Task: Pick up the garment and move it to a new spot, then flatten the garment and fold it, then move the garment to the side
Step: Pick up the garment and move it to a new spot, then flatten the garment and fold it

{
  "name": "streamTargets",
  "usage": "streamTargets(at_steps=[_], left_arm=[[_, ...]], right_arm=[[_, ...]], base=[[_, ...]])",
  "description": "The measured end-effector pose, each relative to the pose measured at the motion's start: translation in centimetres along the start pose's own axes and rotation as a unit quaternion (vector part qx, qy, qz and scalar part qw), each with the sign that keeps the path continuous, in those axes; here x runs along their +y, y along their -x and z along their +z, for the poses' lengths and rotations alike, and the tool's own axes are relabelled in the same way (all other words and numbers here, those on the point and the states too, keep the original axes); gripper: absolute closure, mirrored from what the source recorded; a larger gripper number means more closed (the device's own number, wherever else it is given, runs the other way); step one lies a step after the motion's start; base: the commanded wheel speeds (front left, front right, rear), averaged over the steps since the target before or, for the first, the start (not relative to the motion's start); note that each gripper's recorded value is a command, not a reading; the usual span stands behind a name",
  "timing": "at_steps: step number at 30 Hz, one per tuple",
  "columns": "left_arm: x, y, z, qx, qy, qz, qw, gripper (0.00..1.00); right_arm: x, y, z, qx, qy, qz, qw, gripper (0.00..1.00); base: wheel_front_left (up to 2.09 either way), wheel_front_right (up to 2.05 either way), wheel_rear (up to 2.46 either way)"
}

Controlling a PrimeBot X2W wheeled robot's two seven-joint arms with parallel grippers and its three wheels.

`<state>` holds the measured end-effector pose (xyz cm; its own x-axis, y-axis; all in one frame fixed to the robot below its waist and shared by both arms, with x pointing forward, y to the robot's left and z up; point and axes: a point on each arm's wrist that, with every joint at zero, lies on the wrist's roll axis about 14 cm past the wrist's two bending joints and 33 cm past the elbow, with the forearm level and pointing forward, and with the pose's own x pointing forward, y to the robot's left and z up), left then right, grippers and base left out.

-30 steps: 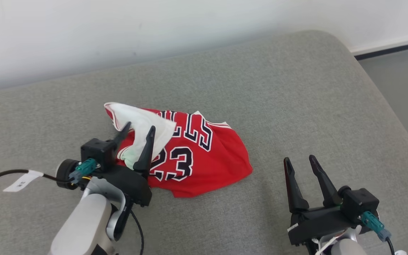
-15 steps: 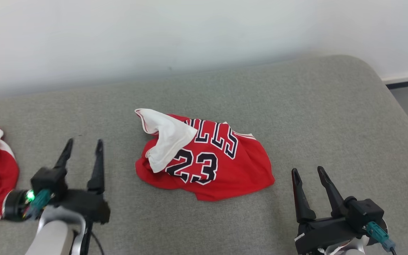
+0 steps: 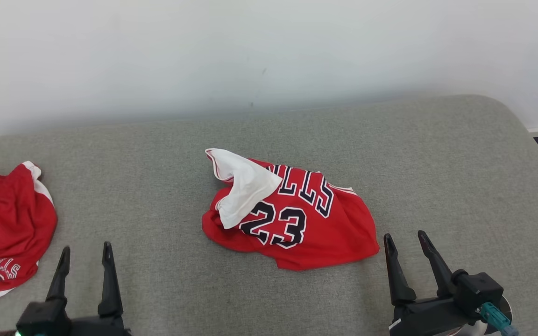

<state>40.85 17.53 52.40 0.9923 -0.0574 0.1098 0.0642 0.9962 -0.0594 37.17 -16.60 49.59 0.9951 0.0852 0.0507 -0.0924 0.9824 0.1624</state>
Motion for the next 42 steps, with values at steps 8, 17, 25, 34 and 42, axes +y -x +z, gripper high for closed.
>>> streamTargets(at_steps=[8, 17, 25, 34, 42], left_arm=[[1.0, 2.5, -0.8, 0.008, 0.008, 0.030, 0.999, 0.00], [1.1, 3.9, -2.1, 0.028, -0.005, 0.020, 0.999, 0.00], [1.7, 4.2, -1.8, 0.023, -0.001, 0.023, 0.999, 0.00], [2.5, 4.5, -1.4, 0.016, -0.003, 0.036, 0.999, 0.00], [2.8, 4.6, -1.5, 0.018, -0.007, 0.042, 0.999, 0.00]], right_arm=[[0.8, -0.1, -0.2, 0.003, 0.002, 0.013, 1.000, 0.00], [1.3, 0.2, -0.6, 0.009, 0.002, 0.020, 1.000, 0.00], [1.3, 0.3, -0.5, 0.008, 0.006, 0.020, 1.000, 0.00], [1.3, 0.5, -0.9, 0.014, 0.005, 0.020, 1.000, 0.00], [1.4, 0.3, -1.1, 0.016, 0.004, 0.022, 1.000, 0.00]], base=[[0.00, 0.00, 0.00], [0.00, 0.00, 0.00], [0.00, 0.00, 0.00], [0.00, 0.00, 0.00], [0.00, 0.00, 0.00]])
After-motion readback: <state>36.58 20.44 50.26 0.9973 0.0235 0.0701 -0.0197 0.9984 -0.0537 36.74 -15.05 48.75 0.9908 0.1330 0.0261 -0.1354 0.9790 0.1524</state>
